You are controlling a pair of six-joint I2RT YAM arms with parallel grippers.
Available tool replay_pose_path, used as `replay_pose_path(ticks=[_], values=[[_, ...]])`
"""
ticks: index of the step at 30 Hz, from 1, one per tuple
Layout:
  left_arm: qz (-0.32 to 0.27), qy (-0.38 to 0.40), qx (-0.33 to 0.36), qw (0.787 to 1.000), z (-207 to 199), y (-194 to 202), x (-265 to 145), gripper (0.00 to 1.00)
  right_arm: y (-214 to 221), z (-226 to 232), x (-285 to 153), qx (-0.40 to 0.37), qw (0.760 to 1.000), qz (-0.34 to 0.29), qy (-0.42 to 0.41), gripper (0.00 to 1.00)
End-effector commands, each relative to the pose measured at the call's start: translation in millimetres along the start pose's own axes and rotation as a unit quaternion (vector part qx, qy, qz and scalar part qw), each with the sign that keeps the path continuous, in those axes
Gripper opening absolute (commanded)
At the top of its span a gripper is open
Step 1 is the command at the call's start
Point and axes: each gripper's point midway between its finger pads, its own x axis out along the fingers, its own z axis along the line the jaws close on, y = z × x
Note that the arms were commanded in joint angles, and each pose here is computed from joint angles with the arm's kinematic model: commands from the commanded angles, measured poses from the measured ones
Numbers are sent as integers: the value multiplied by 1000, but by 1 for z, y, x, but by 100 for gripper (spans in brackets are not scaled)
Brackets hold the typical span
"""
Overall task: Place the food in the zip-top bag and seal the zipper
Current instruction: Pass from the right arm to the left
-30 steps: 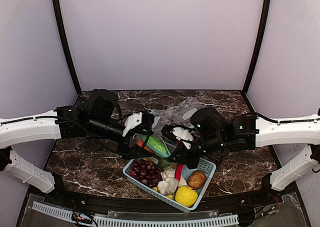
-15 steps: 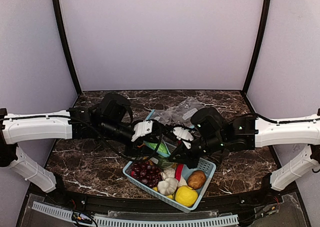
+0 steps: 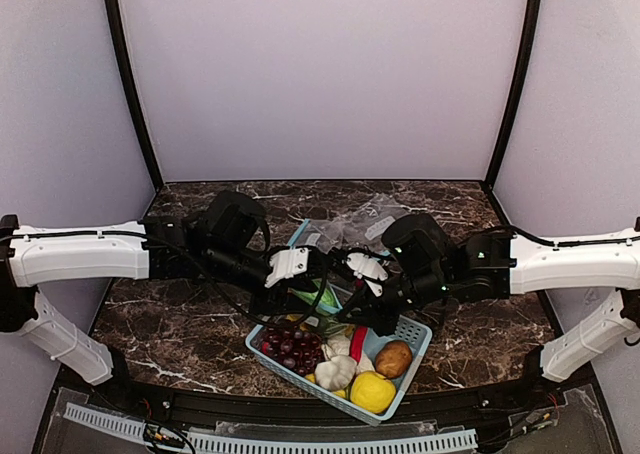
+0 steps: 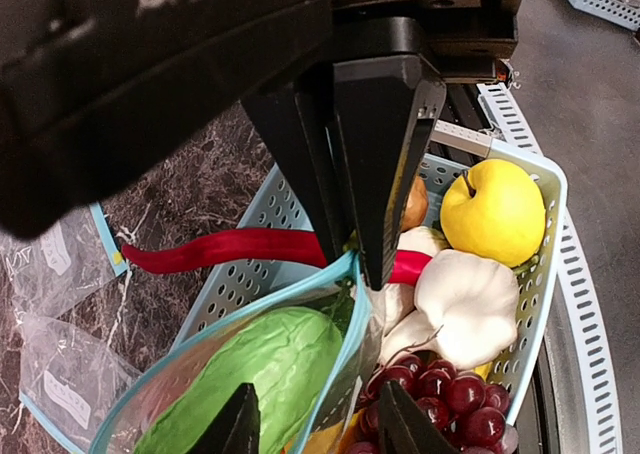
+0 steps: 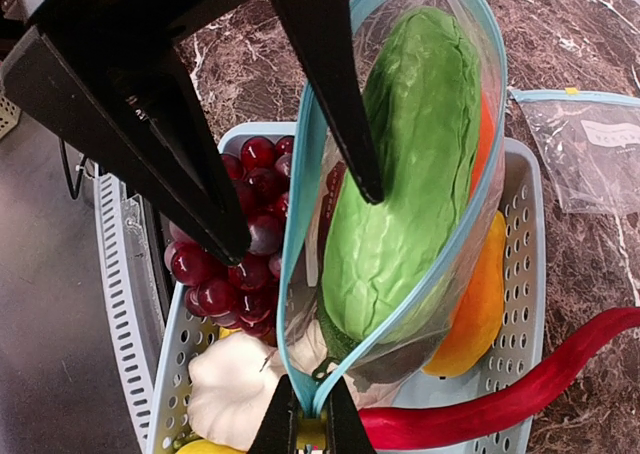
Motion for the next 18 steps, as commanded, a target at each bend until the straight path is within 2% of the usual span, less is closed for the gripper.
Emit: replay_pose_path(ticks=[1, 3, 7, 10, 11, 13, 18], values=[[43, 8, -10, 999, -6, 25, 9, 38, -15, 3, -4, -2, 999, -32, -10, 0], [46, 3, -11, 999, -4, 26, 9, 33, -15, 3, -4, -1, 999, -33, -10, 0], [46, -8, -16, 999, 1, 22, 6, 15, -14, 0, -4, 3, 999, -37, -2, 0], [43, -12, -23, 999, 3, 17, 4, 5, -14, -3, -7, 7, 999, -44, 5, 0], [44, -13, -25, 999, 2, 17, 3, 2, -14, -3, -8, 8, 999, -47, 7, 3], [45, -20, -32, 998, 5, 17, 1, 1, -15, -4, -11, 12, 998, -55, 11, 14], [47, -44, -61, 996, 13, 14, -2, 1, -14, -10, -23, 30, 996, -82, 30, 55]])
